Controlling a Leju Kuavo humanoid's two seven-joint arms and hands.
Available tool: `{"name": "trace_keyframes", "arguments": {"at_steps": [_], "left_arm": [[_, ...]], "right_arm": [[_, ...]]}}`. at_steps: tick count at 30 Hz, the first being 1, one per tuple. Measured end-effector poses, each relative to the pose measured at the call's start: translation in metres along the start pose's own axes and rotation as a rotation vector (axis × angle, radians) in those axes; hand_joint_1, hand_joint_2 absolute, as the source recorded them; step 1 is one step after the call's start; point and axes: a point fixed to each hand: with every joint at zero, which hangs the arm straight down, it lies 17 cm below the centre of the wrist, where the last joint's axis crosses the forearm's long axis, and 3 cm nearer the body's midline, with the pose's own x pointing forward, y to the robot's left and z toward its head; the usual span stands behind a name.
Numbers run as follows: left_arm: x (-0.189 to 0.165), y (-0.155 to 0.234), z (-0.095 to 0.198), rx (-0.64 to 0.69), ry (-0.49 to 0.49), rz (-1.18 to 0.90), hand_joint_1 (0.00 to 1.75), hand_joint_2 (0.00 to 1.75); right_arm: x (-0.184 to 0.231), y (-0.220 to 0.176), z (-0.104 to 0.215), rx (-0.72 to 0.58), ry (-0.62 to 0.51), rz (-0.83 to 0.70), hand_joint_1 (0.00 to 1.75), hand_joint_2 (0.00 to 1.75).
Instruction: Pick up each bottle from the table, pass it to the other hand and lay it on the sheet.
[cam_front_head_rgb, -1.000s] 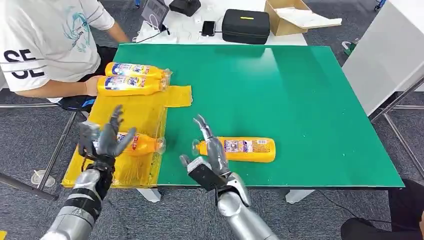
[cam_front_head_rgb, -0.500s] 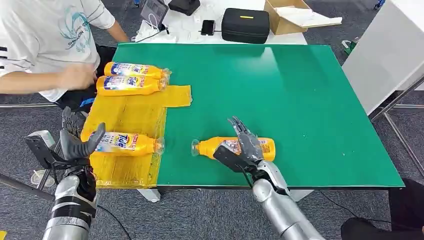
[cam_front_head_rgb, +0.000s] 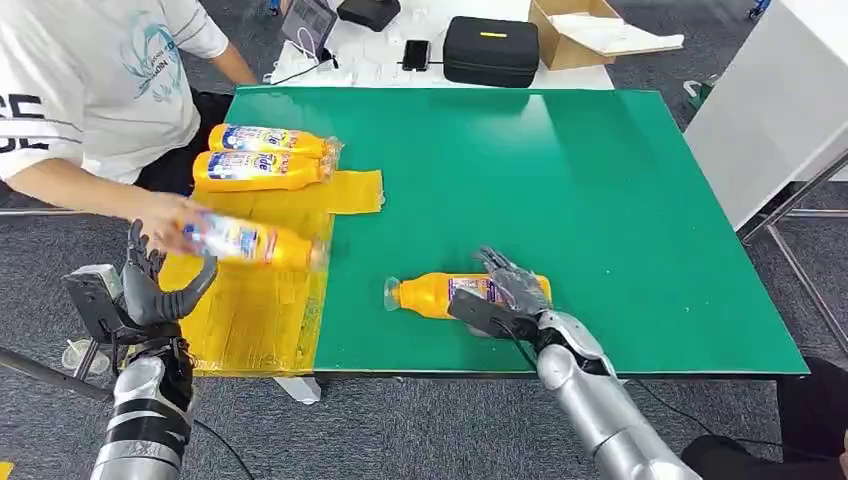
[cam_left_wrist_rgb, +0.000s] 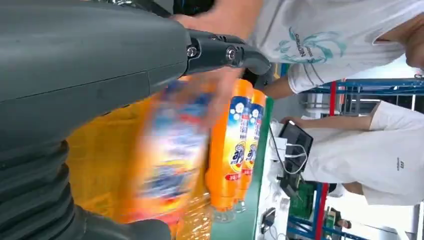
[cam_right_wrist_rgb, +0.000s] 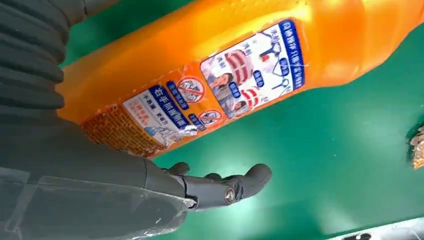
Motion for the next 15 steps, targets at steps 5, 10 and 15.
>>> {"name": "trace_keyframes", "arguments": {"at_steps": [5, 10, 15], "left_arm": [[-0.002, -0.006, -0.001, -0.014, 0.005, -0.009, 0.0, 1.75], [-0.006, -0.009, -0.003, -0.021, 0.019, -0.003, 0.0, 1.75], [-0.012, -0.012, -0.003, -0.024, 0.039, 0.018, 0.0, 1.75]], "right_arm": [[-0.009, 0.007, -0.002, 0.067, 0.018, 0.027, 0.0, 1.75], [-0.024, 0.004, -0.006, 0.126, 0.043, 0.073, 0.0, 1.75], [-0.035, 0.004, -0.01, 0.194, 0.072, 0.119, 1.54, 1.75]]}}
